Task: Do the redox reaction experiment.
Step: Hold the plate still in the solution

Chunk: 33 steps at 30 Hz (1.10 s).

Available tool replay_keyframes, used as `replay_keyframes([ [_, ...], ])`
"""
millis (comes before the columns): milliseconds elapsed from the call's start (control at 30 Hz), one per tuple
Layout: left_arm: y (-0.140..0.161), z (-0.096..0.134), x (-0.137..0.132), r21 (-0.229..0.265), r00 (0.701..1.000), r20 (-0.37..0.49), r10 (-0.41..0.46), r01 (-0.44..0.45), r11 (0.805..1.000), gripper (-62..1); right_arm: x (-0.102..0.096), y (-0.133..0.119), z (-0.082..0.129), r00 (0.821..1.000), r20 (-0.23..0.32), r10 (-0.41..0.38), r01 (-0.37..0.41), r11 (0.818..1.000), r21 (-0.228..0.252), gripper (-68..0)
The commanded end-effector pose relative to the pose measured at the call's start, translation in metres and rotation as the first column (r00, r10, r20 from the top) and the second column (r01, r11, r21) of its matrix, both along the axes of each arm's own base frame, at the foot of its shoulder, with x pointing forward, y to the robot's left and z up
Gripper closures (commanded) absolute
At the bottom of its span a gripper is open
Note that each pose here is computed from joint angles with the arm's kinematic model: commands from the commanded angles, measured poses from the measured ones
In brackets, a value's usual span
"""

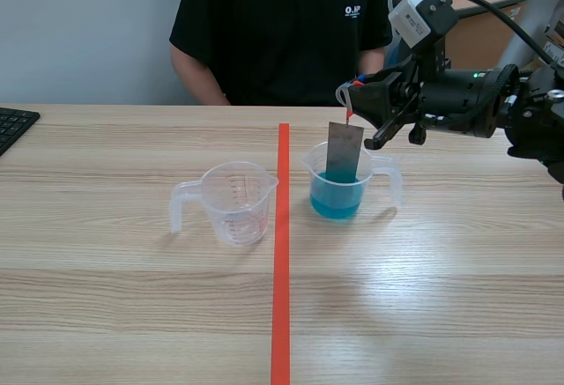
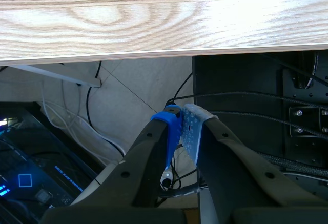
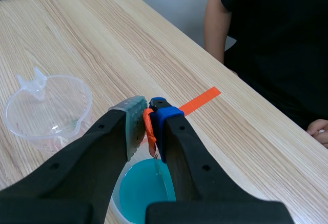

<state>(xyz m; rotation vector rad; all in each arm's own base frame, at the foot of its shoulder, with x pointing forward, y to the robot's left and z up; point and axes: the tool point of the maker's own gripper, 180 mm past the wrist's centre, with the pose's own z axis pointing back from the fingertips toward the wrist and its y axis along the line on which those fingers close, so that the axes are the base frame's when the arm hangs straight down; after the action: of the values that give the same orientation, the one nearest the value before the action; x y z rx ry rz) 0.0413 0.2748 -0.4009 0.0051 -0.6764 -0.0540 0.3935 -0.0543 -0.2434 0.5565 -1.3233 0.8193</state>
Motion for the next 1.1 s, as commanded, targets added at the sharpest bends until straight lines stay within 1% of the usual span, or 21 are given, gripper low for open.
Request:
replay_keyframes([
  [0,-0.002,0.002,0.001,-0.01,1.0,0.011,0.003,-0.002,1.0,-3.1,0.005,-0.001,0.015,0.999,0.037,0.007,-0.007,1.0,0.002,-1.7],
  [467,-0.002,0.002,0.001,-0.01,1.0,0.011,0.003,-0.002,1.0,-3.1,0.005,-0.002,0.014,0.999,0.035,0.006,-0.006,1.0,-0.001,-1.7],
  [600,-0.002,0.002,0.001,-0.01,1.0,0.011,0.003,-0.002,1.0,-3.1,0.005,-0.003,0.019,0.999,0.048,0.01,-0.01,1.0,-0.011,-1.7],
  [800,-0.002,0.002,0.001,-0.01,1.0,0.01,0.003,-0.002,1.0,-3.1,0.003,-0.005,0.034,0.997,0.077,0.022,-0.021,1.0,-0.015,-1.7],
  [1067,-0.002,0.002,0.001,-0.009,1.0,0.011,0.0,0.0,1.0,-3.1,-0.004,-0.004,0.067,0.993,0.113,0.045,-0.047,0.999,0.011,-1.7],
])
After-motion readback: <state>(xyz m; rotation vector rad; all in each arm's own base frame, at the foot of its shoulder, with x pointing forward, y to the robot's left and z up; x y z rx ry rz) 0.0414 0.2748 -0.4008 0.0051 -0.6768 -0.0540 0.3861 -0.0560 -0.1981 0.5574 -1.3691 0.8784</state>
